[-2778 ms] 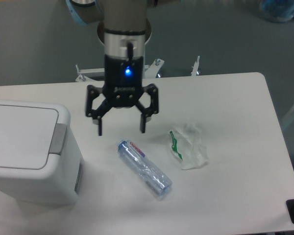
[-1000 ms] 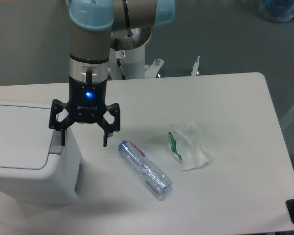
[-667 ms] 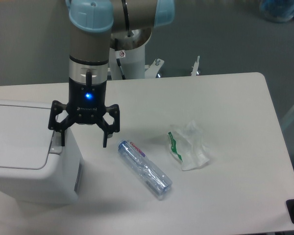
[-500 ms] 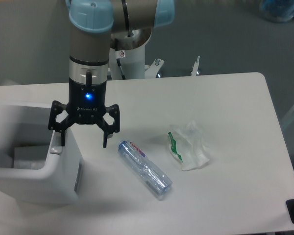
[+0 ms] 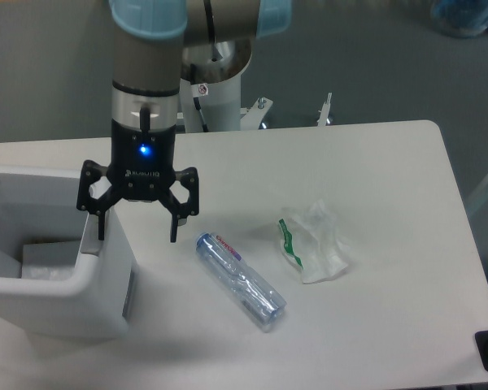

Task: Open the trash can
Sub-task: 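Hold the gripper above the opened trash can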

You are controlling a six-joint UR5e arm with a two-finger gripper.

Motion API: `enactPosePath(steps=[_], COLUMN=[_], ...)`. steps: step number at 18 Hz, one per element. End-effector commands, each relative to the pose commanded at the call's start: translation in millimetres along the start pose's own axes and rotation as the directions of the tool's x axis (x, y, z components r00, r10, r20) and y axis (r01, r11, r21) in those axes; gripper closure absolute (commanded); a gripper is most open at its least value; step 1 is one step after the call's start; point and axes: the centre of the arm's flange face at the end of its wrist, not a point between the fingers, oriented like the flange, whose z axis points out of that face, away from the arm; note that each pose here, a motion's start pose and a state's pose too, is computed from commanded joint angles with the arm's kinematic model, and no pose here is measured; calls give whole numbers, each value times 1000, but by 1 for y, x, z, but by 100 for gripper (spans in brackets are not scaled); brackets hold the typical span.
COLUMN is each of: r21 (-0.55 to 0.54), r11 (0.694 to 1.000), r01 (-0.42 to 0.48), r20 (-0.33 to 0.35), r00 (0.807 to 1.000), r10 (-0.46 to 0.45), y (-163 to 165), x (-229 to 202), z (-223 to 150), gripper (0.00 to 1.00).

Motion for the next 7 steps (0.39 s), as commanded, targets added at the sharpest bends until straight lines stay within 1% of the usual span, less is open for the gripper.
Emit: enactPosePath(steps=[4,5,6,7], r21=[44,51,56,49], r11=[998,998,997,998], r01=[39,46,50,38], r20=[52,81,124,165], r00=[998,995,991,985], r10=[-41,-50,-57,-45], y=[-19,-23,-25,-25], x=[-45,-55,-67,-81], z=[-16,-19,-22,-23], gripper=[0,0,0,0])
